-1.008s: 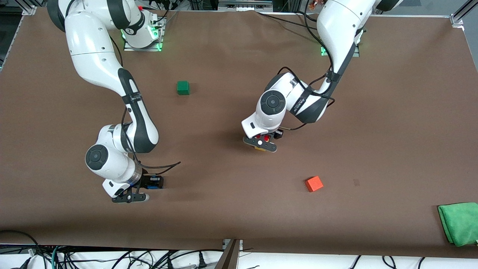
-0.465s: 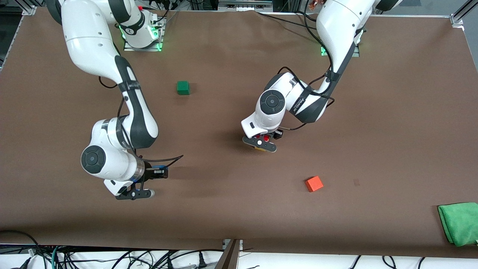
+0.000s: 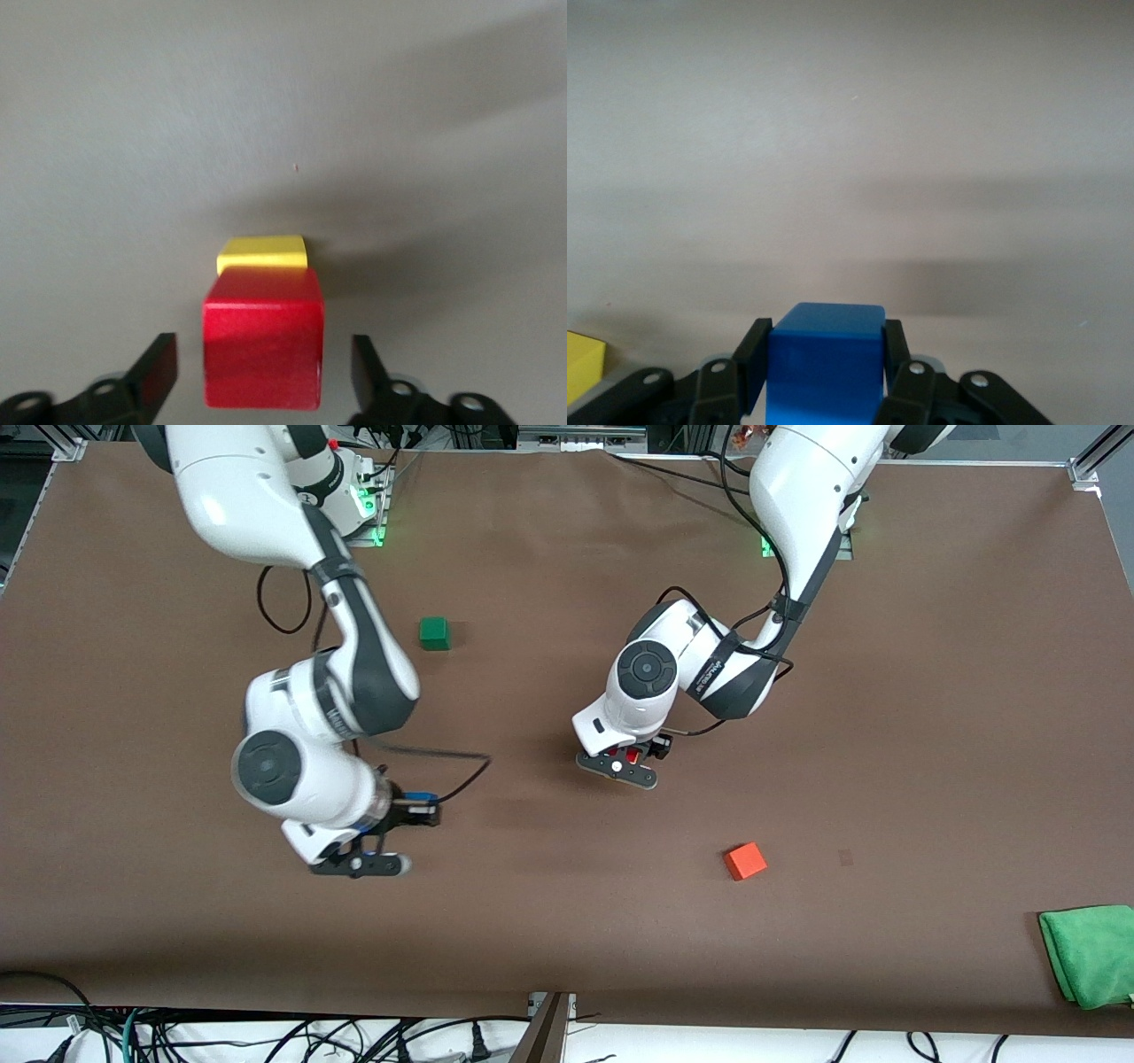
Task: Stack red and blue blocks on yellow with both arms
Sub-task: 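Release the red cube and withdraw the left gripper while the right lifts blue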
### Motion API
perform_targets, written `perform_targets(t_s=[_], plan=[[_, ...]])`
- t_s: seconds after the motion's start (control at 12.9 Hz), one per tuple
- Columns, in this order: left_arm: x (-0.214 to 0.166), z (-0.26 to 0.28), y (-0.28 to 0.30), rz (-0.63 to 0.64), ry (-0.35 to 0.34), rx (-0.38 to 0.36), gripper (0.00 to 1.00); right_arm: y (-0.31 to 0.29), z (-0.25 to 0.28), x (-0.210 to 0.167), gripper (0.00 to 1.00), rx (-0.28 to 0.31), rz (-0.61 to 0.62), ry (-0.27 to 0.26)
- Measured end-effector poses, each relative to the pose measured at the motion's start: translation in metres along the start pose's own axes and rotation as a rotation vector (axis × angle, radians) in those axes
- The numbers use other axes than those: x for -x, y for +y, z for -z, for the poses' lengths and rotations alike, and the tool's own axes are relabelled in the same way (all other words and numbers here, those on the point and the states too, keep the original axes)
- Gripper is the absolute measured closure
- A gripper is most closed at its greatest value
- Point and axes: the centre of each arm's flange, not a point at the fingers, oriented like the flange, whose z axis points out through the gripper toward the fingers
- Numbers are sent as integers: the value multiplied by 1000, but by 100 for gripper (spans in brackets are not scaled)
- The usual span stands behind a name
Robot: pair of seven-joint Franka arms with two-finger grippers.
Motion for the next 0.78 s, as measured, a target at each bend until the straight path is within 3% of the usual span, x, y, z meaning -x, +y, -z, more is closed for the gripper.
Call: perform_targets(t_s=[0.08,0.47,0.78], plan=[[-9,14,-8,20,12,1,0,-16,-2,8,45,9,-24,1],[-50,115,-113,175,99,13,0,-64,-6,35,45,13,-177,-1],[-40,197,-195,275,141,5,0,-152,-13,92,45,-14,-395,16]])
